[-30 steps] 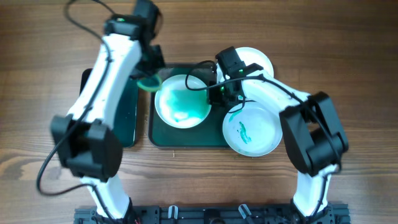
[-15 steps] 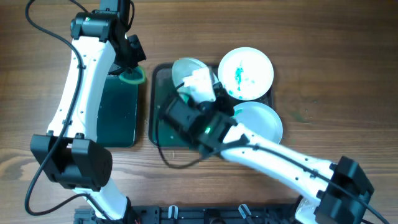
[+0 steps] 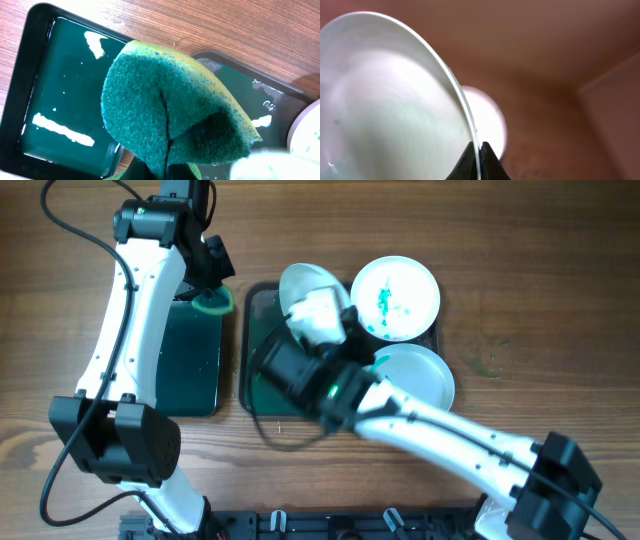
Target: Clean dirty plates on tray and stack at the side
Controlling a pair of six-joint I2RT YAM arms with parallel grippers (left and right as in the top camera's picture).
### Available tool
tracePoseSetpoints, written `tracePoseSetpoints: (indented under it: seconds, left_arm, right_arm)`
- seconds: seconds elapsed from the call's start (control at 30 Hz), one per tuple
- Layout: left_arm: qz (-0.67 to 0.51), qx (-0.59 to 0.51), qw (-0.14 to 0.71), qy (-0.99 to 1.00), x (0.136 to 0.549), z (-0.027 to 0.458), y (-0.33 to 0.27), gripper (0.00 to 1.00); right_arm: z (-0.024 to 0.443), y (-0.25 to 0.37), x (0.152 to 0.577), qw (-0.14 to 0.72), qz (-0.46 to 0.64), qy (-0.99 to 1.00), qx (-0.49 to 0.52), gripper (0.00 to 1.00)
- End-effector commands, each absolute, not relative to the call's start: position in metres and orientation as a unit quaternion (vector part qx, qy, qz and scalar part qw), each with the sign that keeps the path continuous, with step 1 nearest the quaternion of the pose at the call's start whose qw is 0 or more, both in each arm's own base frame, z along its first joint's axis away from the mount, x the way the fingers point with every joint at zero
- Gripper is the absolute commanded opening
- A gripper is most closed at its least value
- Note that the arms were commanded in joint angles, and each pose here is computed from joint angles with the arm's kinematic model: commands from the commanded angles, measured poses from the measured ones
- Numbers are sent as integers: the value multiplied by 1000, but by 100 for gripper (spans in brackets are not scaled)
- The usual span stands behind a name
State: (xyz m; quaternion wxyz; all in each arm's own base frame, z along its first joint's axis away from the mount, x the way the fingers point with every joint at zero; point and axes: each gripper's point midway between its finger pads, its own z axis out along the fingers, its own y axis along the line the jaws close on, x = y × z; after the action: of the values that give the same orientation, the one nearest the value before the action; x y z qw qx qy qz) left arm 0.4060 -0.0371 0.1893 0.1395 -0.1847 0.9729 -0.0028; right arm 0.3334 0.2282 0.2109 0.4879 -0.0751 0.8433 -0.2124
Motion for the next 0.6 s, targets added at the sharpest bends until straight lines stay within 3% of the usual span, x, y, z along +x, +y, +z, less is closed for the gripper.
tracePoseSetpoints:
  seconds: [0.0, 0.13, 0.27, 0.33, 0.4, 0.5, 0.57]
  left_arm:
    - [-11, -191, 147, 970, 408, 195, -40, 4]
    - [-18, -212, 152, 965, 410, 195, -41, 4]
    - [-21, -208, 157, 965, 413, 196, -45, 4]
    - [-22, -205, 159, 965, 414, 196, -48, 4]
    - [-23, -200, 159, 967, 413, 196, -52, 4]
    - [-25, -189, 159, 969, 412, 197, -61, 4]
    - [-25, -183, 158, 970, 412, 195, -67, 4]
  right_arm:
    - [148, 240, 343, 321, 16, 947, 12, 4]
    - [74, 243, 352, 169, 100, 979, 61, 4]
    - [25, 255, 337, 90, 113, 988, 62, 4]
    - [24, 256, 337, 88, 114, 989, 42, 16]
    - [27, 260, 341, 98, 129, 985, -51, 40]
    - [34, 258, 366, 140, 158, 964, -164, 45]
    - [33, 255, 379, 156, 170, 956, -183, 41]
